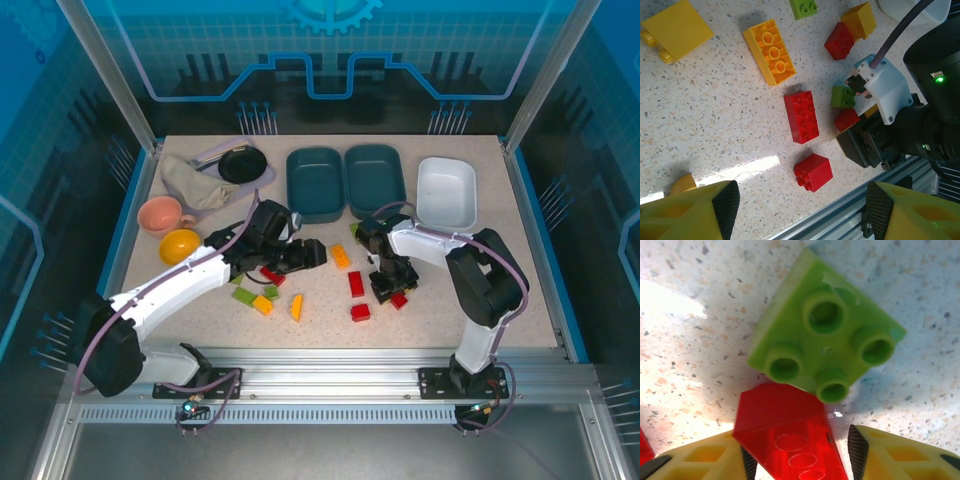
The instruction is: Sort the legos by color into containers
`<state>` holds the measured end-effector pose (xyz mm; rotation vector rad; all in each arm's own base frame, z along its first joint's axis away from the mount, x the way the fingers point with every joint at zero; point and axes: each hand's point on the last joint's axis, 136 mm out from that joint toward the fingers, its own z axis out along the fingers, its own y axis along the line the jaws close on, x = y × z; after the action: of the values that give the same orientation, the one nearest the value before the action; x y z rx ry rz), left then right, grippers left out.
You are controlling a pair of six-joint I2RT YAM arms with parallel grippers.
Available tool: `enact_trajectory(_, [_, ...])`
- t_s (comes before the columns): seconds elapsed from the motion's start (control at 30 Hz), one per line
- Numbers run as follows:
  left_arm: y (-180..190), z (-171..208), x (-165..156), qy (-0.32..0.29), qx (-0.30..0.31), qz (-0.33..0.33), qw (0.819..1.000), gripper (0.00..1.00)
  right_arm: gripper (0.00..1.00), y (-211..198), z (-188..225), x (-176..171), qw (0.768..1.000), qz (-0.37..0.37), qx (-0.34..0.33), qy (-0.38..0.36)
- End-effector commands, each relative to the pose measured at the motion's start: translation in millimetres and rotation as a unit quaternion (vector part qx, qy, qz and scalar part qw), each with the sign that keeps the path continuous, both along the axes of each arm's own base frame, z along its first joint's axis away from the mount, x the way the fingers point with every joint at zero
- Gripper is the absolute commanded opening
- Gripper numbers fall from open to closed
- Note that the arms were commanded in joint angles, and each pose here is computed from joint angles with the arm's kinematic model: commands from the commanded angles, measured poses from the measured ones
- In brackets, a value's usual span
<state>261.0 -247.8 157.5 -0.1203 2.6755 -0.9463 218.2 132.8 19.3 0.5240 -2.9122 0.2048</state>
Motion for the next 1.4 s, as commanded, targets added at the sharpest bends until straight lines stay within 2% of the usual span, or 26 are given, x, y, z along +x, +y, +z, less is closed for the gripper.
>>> enact_trajectory(0.0, [-4, 4, -3, -0.002, -0.017, 0.003, 1.000, 0.71, 0.44, -3, -8, 0, 1.000, -0.001, -0.002, 0.009])
enact_trajectory(0.2, [-8, 4, 1, -0.004, -0.016, 0.008, 1.000, 0.72, 0.29, -2, 1, 2, 1.000, 0.000, 0.007, -0.008])
enact_trajectory(0.37, [-18, 22, 10, -0.021, -0.025, 0.011, 0.999, 0.72, 0.26, -7, 57, 19, 0.995, -0.037, 0.044, -0.083])
enact_trajectory(0.5, [-31, 42, 30, -0.040, -0.044, 0.024, 0.998, 0.72, 0.26, -33, 105, 60, 0.977, -0.114, 0.080, -0.165])
enact_trajectory(0.6, [-39, 55, 49, -0.052, -0.042, 0.033, 0.997, 0.72, 0.26, -66, 117, 103, 0.955, -0.189, 0.091, -0.208])
enact_trajectory(0.77, [-34, 50, 79, -0.029, -0.002, 0.074, 0.997, 0.72, 0.26, -127, 104, 175, 0.923, -0.304, 0.080, -0.223])
enact_trajectory(0.9, [-20, 39, 97, 0.001, 0.012, 0.114, 0.993, 0.71, 0.27, -156, 80, 222, 0.914, -0.344, 0.078, -0.201])
enact_trajectory(1.07, [21, 19, 105, 0.037, 0.058, 0.164, 0.984, 0.70, 0.34, -170, 44, 250, 0.915, -0.365, 0.075, -0.153])
enact_trajectory(1.13, [41, 13, 104, 0.047, 0.075, 0.185, 0.979, 0.70, 0.48, -169, 41, 257, 0.917, -0.362, 0.080, -0.150])
enact_trajectory(1.23, [74, 3, 99, 0.070, 0.106, 0.222, 0.967, 0.70, 0.61, -162, 61, 264, 0.916, -0.350, 0.092, -0.172])
enact_trajectory(1.37, [116, -12, 93, 0.100, 0.138, 0.269, 0.948, 0.70, 0.65, -139, 115, 265, 0.910, -0.321, 0.122, -0.233])
